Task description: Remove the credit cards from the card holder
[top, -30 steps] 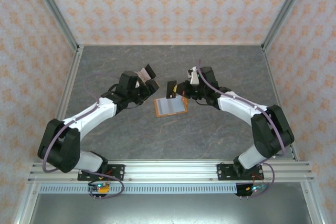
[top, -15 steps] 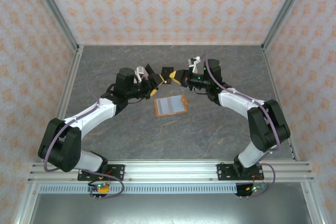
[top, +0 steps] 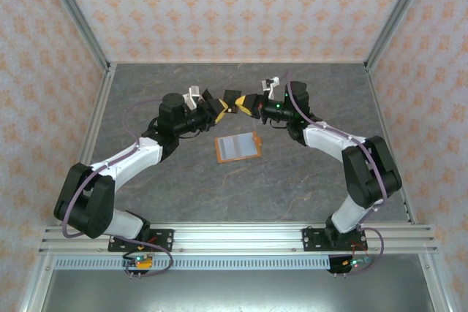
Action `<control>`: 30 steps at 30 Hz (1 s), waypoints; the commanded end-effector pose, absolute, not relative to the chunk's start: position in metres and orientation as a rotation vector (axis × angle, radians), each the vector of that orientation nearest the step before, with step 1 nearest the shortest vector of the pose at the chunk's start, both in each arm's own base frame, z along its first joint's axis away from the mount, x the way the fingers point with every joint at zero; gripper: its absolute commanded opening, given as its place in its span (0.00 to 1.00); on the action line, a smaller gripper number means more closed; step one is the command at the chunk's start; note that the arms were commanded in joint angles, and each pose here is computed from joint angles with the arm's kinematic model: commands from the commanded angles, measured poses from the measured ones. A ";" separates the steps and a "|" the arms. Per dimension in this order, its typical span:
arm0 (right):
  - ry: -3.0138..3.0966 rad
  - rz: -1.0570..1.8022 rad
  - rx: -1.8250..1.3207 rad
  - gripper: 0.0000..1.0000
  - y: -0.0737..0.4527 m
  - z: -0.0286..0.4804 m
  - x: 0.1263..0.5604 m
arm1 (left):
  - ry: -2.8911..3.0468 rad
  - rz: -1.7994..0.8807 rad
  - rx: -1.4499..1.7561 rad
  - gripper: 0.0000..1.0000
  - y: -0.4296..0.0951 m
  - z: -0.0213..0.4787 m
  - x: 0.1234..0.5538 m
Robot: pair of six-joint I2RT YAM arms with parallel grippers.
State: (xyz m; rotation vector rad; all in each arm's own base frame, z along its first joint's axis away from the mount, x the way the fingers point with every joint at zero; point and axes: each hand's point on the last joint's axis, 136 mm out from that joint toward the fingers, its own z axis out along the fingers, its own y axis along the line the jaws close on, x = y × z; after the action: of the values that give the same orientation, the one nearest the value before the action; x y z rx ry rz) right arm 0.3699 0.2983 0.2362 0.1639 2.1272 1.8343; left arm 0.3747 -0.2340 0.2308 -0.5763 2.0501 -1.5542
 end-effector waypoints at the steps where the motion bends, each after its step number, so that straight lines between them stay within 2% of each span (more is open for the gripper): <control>1: 2.081 1.842 0.117 0.03 0.299 0.249 0.375 | 2.020 -1.592 -0.545 0.10 -0.236 0.236 0.375; 2: 2.104 1.816 0.125 0.07 0.298 0.244 0.375 | 2.024 -1.582 -0.550 0.00 -0.235 0.235 0.374; 5: 2.215 1.666 0.150 0.26 0.290 0.224 0.374 | 2.063 -1.485 -0.563 0.00 -0.227 0.227 0.373; 10: 2.344 1.294 0.151 0.65 0.259 0.200 0.369 | 2.206 -1.129 -0.598 0.00 -0.196 0.209 0.366; 14: 2.365 1.028 0.154 0.83 0.228 0.190 0.366 | 2.329 -0.709 -0.613 0.00 -0.159 0.199 0.360; 18: 2.364 0.835 0.141 0.90 0.203 0.182 0.363 | 2.341 -0.300 -0.614 0.00 -0.127 0.205 0.363; 30: 2.367 0.665 0.104 0.96 0.180 0.176 0.353 | 2.261 0.250 -0.600 0.00 -0.136 0.210 0.423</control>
State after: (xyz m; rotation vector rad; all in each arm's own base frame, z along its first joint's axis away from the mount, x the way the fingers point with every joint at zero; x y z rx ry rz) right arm 0.3561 0.1923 0.1736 0.1237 2.3817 0.7475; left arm 0.4252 -0.1599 0.2035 -0.6063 2.3187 -0.0332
